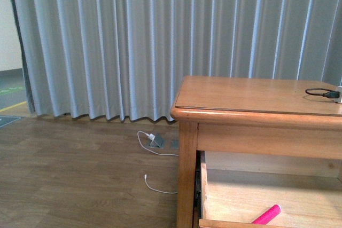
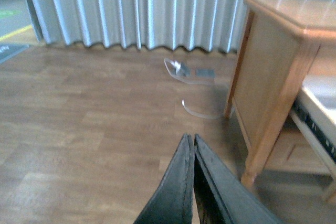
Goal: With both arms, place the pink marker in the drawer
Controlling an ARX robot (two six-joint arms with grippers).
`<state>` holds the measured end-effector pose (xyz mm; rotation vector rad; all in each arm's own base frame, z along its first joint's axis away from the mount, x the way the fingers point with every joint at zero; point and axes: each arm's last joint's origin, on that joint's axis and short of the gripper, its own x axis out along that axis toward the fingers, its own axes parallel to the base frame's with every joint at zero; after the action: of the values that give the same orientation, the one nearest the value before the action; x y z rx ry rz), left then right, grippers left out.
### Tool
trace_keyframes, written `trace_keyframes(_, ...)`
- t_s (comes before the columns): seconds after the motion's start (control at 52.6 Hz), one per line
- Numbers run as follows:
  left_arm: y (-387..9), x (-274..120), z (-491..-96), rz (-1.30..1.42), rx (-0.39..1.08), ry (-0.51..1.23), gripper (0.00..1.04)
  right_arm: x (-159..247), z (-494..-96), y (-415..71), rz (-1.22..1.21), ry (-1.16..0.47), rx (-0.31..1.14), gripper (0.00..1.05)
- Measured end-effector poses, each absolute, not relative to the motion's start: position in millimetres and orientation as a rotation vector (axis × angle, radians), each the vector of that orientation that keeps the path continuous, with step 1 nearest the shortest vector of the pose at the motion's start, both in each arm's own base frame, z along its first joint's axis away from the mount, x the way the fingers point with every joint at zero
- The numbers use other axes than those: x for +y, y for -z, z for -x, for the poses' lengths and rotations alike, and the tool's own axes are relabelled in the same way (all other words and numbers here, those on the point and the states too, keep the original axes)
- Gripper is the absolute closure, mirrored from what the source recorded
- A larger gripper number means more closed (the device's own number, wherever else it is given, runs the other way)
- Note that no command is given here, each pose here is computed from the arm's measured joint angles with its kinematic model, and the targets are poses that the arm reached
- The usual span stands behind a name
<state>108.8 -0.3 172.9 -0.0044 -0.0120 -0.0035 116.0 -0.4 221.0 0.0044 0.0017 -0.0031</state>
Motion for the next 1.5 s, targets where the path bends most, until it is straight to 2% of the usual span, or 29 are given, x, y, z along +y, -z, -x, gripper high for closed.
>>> trace_keyframes(0.19,-171.2,-0.2,-97.0,0.004,-0.018,0.003,1.01,-0.4,-116.0,-220.9,-0.004,0.003,0.002,0.08)
trace_keyframes(0.608,-171.2,-0.2,-96.5,0.004,-0.021,0.003,1.01,-0.4,-116.0,-220.9,-0.004,0.003,0.002,0.08)
trace_keyframes(0.779,-171.2,-0.2,-96.5,0.005,-0.021,0.003,0.7,-0.4,-116.0,-220.9,-0.004,0.003,0.002,0.08)
trace_keyframes(0.836,-171.2,-0.2,-96.5,0.005,-0.021,0.003,0.56,-0.4,-116.0,-220.8,-0.001,0.005,0.003,0.08)
trace_keyframes(0.95,-171.2,-0.2,-96.5,0.005,-0.021,0.003,0.36,-1.0,-117.8,-214.4,0.117,0.044,0.152,0.08)
trace_keyframes(1.121,-171.2,-0.2,-96.5,0.004,-0.021,0.003,0.06,1.0,-129.8,-208.0,0.114,-0.057,0.41,0.08)
trace_keyframes(1.33,-171.2,-0.2,-96.5,0.004,-0.021,0.003,0.06,3.7,-161.7,-196.8,0.046,-0.153,0.671,0.08)
trace_keyframes(1.501,-171.2,-0.2,-96.5,0.004,-0.021,0.003,0.06,3.7,-188.9,-184.4,-0.001,-0.157,0.769,0.08)
